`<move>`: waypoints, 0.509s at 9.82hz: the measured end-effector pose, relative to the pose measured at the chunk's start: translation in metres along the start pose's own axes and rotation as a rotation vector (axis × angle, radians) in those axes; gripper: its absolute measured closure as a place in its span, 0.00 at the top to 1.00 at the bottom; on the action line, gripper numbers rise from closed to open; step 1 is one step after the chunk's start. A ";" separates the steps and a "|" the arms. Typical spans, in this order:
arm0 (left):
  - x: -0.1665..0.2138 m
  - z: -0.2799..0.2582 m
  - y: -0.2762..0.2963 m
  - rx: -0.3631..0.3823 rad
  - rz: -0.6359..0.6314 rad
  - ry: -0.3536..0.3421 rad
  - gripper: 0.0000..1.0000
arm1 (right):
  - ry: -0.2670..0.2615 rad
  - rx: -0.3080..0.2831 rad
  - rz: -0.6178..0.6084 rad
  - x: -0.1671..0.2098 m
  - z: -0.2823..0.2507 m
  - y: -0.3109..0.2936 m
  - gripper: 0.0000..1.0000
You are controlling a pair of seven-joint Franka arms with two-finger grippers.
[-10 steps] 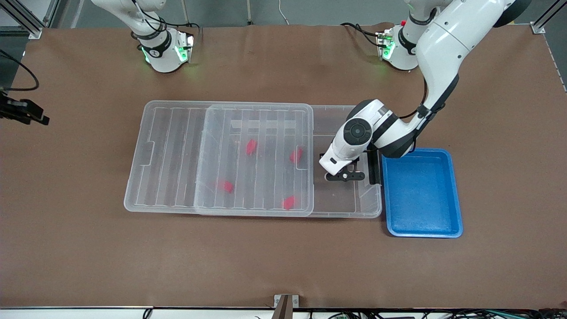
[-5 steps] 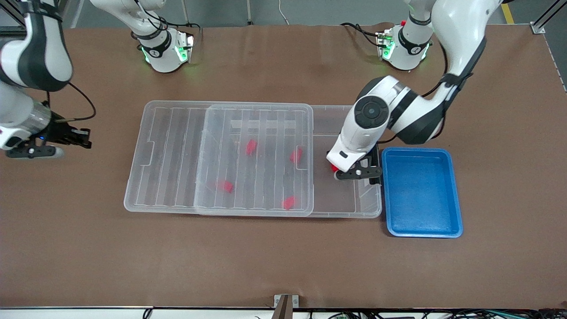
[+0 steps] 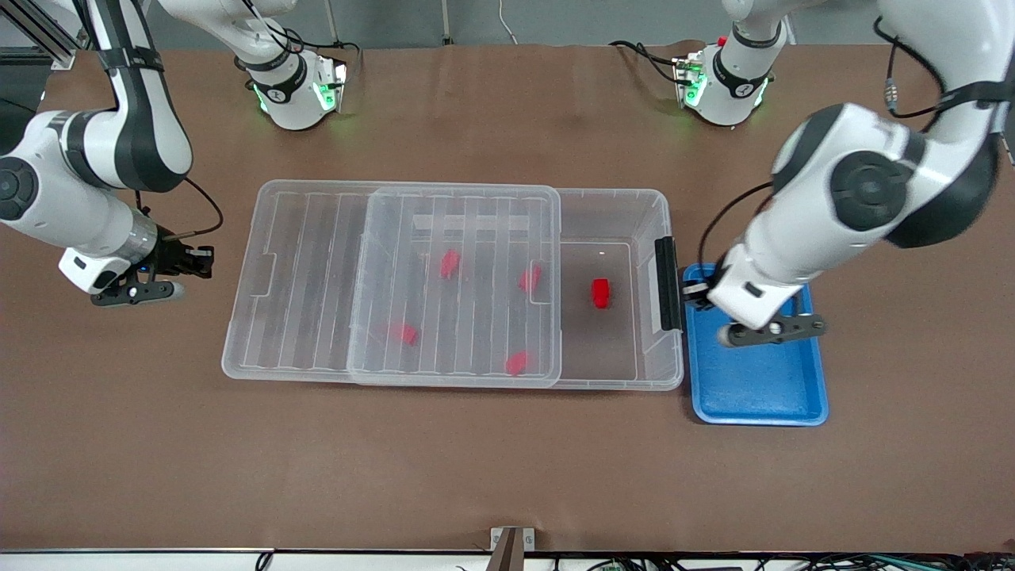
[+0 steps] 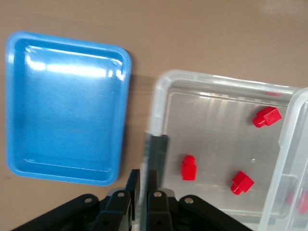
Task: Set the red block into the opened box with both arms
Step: 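Raise the left gripper out of the box and withdraw it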
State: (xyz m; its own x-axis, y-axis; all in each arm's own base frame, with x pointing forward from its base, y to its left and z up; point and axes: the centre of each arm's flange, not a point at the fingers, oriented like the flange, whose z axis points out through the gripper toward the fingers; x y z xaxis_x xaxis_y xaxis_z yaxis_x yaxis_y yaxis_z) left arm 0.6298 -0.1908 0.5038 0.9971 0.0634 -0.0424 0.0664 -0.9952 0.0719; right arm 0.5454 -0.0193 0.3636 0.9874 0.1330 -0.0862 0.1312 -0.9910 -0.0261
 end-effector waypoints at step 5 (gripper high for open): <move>0.002 -0.061 -0.114 0.031 0.146 -0.056 0.50 | 0.013 0.010 -0.069 0.012 0.013 -0.044 0.01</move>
State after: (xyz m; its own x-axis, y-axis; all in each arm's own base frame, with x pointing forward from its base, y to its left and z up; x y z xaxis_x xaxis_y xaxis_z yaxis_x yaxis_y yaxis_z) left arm 0.6268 -0.0724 0.5566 0.9923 -0.0860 -0.0897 -0.0817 -0.9954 0.0507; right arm 0.5503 0.0260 0.3510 0.9771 0.2007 -0.0707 0.1981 -0.9793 -0.0420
